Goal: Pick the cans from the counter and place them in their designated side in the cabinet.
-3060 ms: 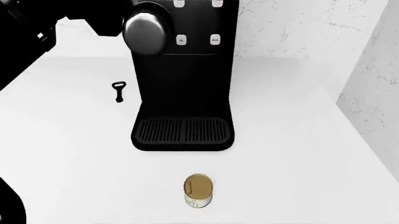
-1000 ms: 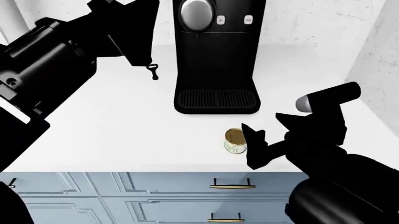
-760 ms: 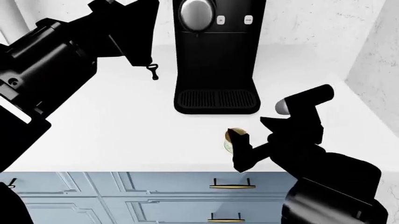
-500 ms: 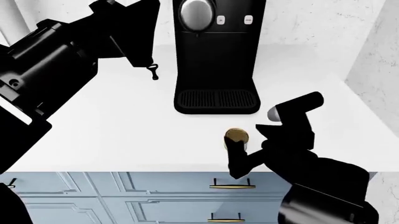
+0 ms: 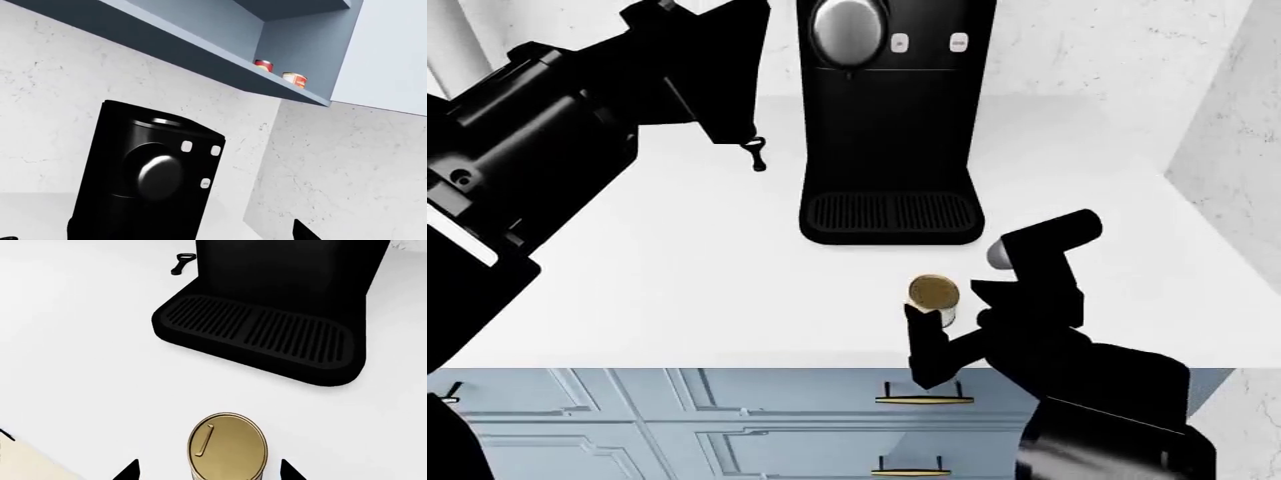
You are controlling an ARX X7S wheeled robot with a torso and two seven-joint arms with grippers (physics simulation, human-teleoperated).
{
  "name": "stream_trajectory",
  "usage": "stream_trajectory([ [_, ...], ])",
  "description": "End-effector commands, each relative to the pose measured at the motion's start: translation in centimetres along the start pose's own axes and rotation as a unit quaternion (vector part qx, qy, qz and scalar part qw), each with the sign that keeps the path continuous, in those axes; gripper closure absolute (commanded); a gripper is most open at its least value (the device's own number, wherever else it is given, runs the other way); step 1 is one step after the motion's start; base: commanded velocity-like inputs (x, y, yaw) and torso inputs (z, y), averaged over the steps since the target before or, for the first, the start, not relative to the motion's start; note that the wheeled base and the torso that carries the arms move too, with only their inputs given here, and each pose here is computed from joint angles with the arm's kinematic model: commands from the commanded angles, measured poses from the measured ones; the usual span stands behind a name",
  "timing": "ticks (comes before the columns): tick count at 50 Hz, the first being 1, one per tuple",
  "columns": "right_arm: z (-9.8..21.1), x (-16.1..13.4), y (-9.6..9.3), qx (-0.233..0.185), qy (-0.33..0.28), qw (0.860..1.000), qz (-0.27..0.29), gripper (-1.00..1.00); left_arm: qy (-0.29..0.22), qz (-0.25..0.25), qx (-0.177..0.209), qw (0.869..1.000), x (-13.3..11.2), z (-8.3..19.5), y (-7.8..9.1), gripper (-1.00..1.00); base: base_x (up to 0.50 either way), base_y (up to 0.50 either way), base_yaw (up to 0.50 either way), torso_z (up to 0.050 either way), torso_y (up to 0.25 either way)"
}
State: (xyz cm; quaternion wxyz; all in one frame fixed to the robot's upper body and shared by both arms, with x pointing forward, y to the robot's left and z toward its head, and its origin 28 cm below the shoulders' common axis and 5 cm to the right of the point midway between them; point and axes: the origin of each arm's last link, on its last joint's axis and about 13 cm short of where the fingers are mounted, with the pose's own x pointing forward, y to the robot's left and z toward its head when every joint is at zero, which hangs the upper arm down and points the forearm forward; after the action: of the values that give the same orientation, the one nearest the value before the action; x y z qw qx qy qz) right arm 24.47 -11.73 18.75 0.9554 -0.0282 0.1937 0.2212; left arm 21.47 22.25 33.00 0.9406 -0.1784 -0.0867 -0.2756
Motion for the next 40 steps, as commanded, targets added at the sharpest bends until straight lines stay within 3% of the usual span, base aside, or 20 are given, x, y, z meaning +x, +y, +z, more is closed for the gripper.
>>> stream_trajectory([
  [1, -0.1, 1.2, 0.0, 0.001, 0.014, 1.0, 0.002, -1.0, 0.0, 0.002, -0.001, 1.0, 0.0, -0.1, 0.1, -1.0, 0.0, 0.0, 0.0, 0.0, 0.0],
  [32, -1.3, 3.3, -1.1, 0.008, 0.04, 0.999, -0.005, -1.0, 0.006, 0.01, -0.005, 1.0, -0.1, -0.1, 0.2, -1.0, 0.0, 0.0, 0.0, 0.0, 0.0],
  [33, -1.2, 3.3, -1.1, 0.008, 0.04, 0.999, -0.004, 1.0, 0.005, 0.011, -0.005, 1.0, 0.0, -0.1, 0.3, -1.0, 0.0, 0.0, 0.0, 0.0, 0.0],
  [40, -1.0, 3.4, -1.0, 0.005, 0.039, 0.999, -0.002, 1.0, 0.004, 0.012, -0.007, 1.0, 0.1, -0.2, 0.4, -1.0, 0.0, 0.0, 0.0, 0.0, 0.0],
])
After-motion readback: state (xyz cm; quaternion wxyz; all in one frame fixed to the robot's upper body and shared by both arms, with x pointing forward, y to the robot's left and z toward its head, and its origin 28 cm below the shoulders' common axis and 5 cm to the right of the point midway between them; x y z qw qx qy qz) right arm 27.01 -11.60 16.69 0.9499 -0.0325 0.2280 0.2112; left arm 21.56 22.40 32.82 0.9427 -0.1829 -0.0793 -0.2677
